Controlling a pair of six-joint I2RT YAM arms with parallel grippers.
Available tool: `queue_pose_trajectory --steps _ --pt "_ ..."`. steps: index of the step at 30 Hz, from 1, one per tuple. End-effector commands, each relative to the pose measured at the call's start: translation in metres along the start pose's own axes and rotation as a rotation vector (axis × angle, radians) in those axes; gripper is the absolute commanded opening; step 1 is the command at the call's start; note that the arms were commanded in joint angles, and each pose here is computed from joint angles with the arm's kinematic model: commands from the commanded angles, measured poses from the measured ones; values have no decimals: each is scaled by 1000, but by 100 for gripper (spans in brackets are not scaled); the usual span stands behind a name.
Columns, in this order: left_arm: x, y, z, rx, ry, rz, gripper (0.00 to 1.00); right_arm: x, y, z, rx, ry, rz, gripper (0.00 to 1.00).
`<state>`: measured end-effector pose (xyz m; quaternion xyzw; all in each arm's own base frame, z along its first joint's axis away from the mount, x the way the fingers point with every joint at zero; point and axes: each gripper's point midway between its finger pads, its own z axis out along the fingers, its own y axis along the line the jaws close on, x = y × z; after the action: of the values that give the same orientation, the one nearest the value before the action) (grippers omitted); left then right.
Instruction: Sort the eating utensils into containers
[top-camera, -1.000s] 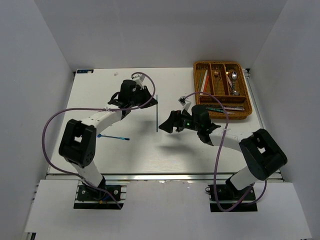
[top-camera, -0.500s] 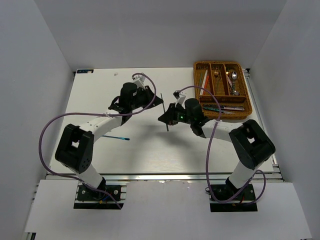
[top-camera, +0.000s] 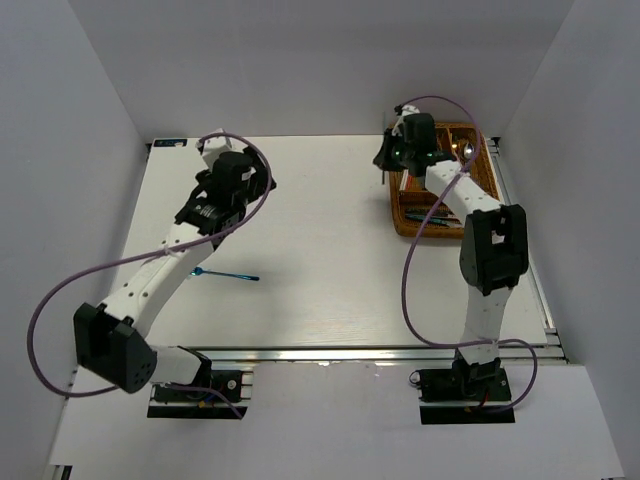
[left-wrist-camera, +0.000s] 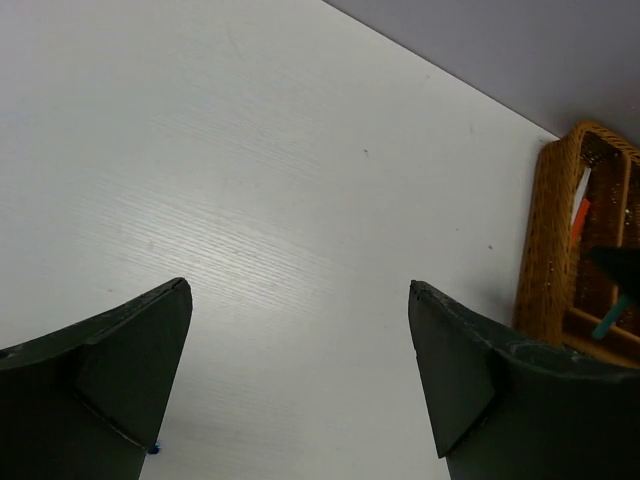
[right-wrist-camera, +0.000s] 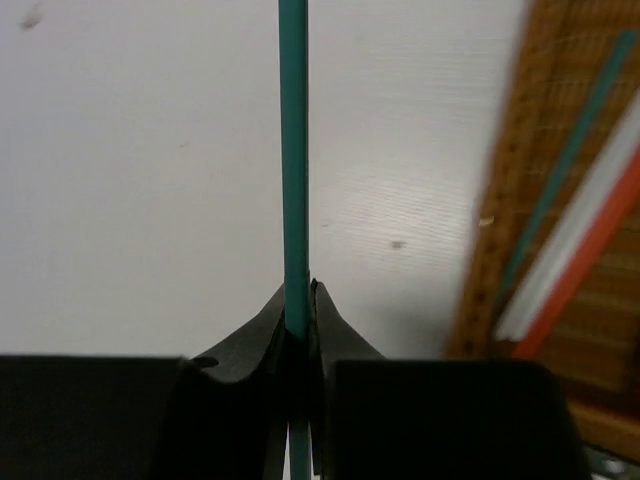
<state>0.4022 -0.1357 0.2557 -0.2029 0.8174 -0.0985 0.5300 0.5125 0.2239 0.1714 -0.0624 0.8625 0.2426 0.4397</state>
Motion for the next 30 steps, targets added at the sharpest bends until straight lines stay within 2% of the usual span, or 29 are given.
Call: queue_pose_trajectory --steps 1,3,6,7,10,11,14,16,17,18,20,21,23,24,27,29,30 --pt "3 44 -23 -133 7 118 98 -18 -63 -2 218 44 -42 0" --pt "21 57 -24 -137 39 169 98 -33 -88 8 329 23 -80 0" --pt "38 82 -29 -203 63 197 98 -70 -103 26 391 -21 -140 0" --pt "41 87 -30 -227 61 172 98 -67 -114 28 422 10 -139 0" --pt "51 107 -31 -307 57 141 98 -72 -135 43 466 -14 -130 0" --pt "52 114 -33 -343 52 142 98 -61 -146 44 485 2 -117 0" --pt "47 132 -40 -453 -1 57 98 -58 -162 44 520 -17 -109 0" --pt "41 143 -49 -512 -25 67 97 -52 -163 49 505 -1 -105 2" --pt "39 143 -50 -510 -28 69 98 -49 -164 49 505 11 -107 6" --pt "35 143 -53 -508 -38 68 98 -46 -163 51 497 19 -108 23" --pt "30 143 -58 -505 -46 71 98 -48 -162 46 499 17 -101 43" --pt "26 144 -61 -509 -56 77 98 -50 -158 44 490 13 -102 62" --pt "20 147 -68 -513 -72 72 98 -60 -151 33 480 -11 -103 84" --pt "18 149 -71 -516 -81 69 98 -65 -148 29 478 -25 -104 89" --pt "17 152 -76 -512 -95 58 98 -82 -137 11 478 -52 -106 89" --pt "9 158 -85 -553 -116 48 98 -93 -104 3 407 -59 -155 89" --pt "5 161 -89 -566 -140 21 98 -89 -75 6 297 -43 -198 89"
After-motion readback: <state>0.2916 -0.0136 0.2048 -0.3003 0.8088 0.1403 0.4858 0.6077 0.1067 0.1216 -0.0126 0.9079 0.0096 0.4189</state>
